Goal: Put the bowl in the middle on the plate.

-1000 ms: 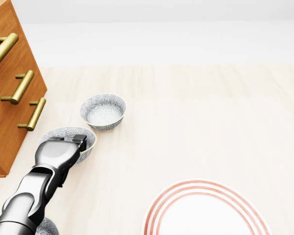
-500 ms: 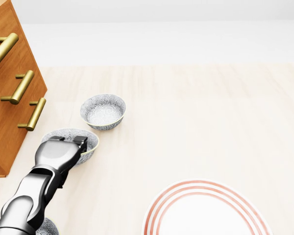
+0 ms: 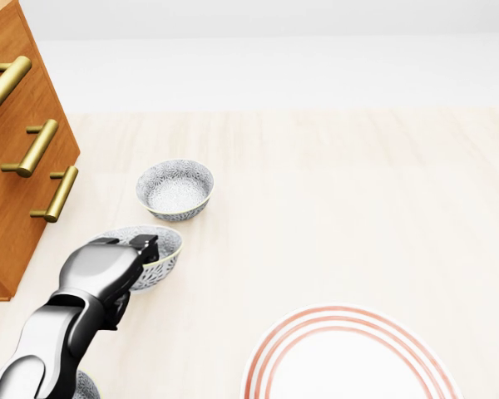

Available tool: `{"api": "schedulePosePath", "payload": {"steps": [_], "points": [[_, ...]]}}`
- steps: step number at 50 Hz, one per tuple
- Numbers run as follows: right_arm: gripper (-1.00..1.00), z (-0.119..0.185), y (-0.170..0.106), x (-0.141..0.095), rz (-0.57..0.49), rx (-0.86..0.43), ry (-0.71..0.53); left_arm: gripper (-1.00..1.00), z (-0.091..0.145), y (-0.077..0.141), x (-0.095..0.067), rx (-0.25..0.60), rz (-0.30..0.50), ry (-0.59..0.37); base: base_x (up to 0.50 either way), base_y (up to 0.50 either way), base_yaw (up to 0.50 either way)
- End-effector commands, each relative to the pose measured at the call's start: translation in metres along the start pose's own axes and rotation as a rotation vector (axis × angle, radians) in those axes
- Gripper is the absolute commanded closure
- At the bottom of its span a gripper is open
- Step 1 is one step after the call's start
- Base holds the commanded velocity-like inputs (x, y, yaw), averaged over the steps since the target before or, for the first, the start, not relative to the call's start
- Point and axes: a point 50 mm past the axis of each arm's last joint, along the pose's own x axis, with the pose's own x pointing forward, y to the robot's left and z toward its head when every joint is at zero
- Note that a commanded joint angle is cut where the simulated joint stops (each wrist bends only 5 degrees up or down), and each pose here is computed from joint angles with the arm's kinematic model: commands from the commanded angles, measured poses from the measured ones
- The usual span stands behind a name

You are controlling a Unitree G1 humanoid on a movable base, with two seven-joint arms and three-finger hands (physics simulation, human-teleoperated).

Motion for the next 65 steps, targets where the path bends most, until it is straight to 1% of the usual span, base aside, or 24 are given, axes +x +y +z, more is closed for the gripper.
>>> {"api": "schedulePosePath", "payload": {"steps": [1, 6, 10, 11, 12, 17, 19, 21, 27, 28, 30, 33, 35, 36, 40, 46, 52, 54, 56, 59, 62, 63, 64, 65], "points": [[-1.00, 0.001, 0.000, -0.001, 0.002, -0.003, -0.006, 1.00, 0.014, 0.027, -0.020, -0.059, 0.071, -0.065, 0.00, 0.00, 0.00], [-1.00, 0.002, 0.000, -0.001, 0.001, -0.003, -0.007, 1.00, 0.017, 0.030, -0.022, -0.062, 0.085, -0.075, 0.00, 0.00, 0.00], [-1.00, -0.001, 0.001, 0.001, 0.001, -0.004, 0.004, 1.00, 0.026, 0.040, -0.028, -0.060, 0.130, -0.104, 0.00, 0.00, 0.00], [-1.00, 0.000, 0.001, 0.001, 0.001, -0.004, 0.003, 1.00, 0.027, 0.043, -0.030, -0.065, 0.153, -0.111, 0.00, 0.00, 0.00], [-1.00, 0.000, 0.001, 0.000, 0.001, -0.005, 0.001, 1.00, 0.031, 0.046, -0.036, -0.068, 0.157, -0.130, 0.00, 0.00, 0.00], [-1.00, 0.000, 0.001, 0.000, 0.002, -0.006, 0.001, 1.00, 0.039, 0.054, -0.052, -0.083, 0.172, -0.164, 0.00, 0.00, 0.00], [-1.00, -0.001, 0.001, 0.001, 0.001, -0.006, 0.005, 1.00, 0.041, 0.057, -0.056, -0.081, 0.199, -0.170, 0.00, 0.00, 0.00], [-1.00, -0.002, 0.001, 0.001, 0.002, -0.006, 0.008, 1.00, 0.044, 0.058, -0.059, -0.082, 0.205, -0.176, 0.00, 0.00, 0.00], [-1.00, -0.004, 0.001, 0.001, 0.002, -0.005, 0.020, 1.00, 0.049, 0.059, -0.063, -0.076, 0.227, -0.185, 0.00, 0.00, 0.00], [-1.00, -0.002, 0.001, 0.001, 0.002, -0.007, 0.010, 1.00, 0.052, 0.060, -0.062, -0.095, 0.253, -0.202, 0.00, 0.00, 0.00], [-1.00, -0.002, 0.001, 0.001, 0.001, -0.007, 0.011, 1.00, 0.052, 0.061, -0.061, -0.087, 0.283, -0.197, 0.00, 0.00, 0.00], [-1.00, -0.003, 0.001, 0.001, 0.001, -0.008, 0.015, 1.00, 0.061, 0.069, -0.066, -0.109, 0.325, -0.236, 0.00, 0.00, 0.00], [-1.00, -0.003, 0.001, 0.001, 0.001, -0.008, 0.015, 1.00, 0.062, 0.070, -0.066, -0.104, 0.333, -0.237, 0.00, 0.00, 0.00], [-1.00, -0.001, 0.001, 0.000, 0.001, -0.009, 0.006, 1.00, 0.061, 0.071, -0.066, -0.082, 0.345, -0.226, 0.00, 0.00, 0.00], [-1.00, -0.002, 0.001, 0.001, 0.001, -0.008, 0.012, 1.00, 0.067, 0.077, -0.070, -0.083, 0.388, -0.241, 0.00, 0.00, 0.00], [-1.00, -0.005, 0.001, 0.001, 0.001, -0.008, 0.023, 1.00, 0.078, 0.082, -0.078, -0.092, 0.417, -0.283, 0.00, 0.00, 0.00], [-1.00, -0.002, 0.001, 0.000, 0.002, -0.009, 0.011, 1.00, 0.091, 0.079, -0.087, -0.108, 0.424, -0.331, 0.00, 0.00, 0.00], [-1.00, -0.005, 0.001, 0.001, 0.002, -0.008, 0.023, 1.00, 0.097, 0.073, -0.090, -0.117, 0.412, -0.351, 0.00, 0.00, 0.00], [-1.00, -0.006, 0.002, 0.001, 0.003, -0.008, 0.029, 1.00, 0.099, 0.067, -0.088, -0.097, 0.411, -0.339, 0.00, 0.00, 0.00], [-1.00, -0.007, 0.002, 0.001, 0.003, -0.009, 0.034, 1.00, 0.104, 0.063, -0.087, -0.096, 0.387, -0.354, 0.00, 0.00, 0.00], [-1.00, -0.004, 0.002, 0.001, 0.003, -0.011, 0.019, 1.00, 0.116, 0.055, -0.091, -0.101, 0.346, -0.391, 0.00, 0.00, 0.00], [-1.00, -0.007, 0.002, 0.001, 0.006, -0.012, 0.031, 1.00, 0.120, 0.051, -0.091, -0.120, 0.320, -0.413, 0.00, 0.00, 0.00], [-1.00, -0.007, 0.002, 0.001, 0.005, -0.009, 0.033, 1.00, 0.125, 0.044, -0.091, -0.147, 0.249, -0.452, 0.00, 0.00, 0.00], [-1.00, -0.007, 0.002, 0.001, 0.005, -0.009, 0.034, 1.00, 0.126, 0.043, -0.091, -0.149, 0.245, -0.454, 0.00, 0.00, 0.00]]}}
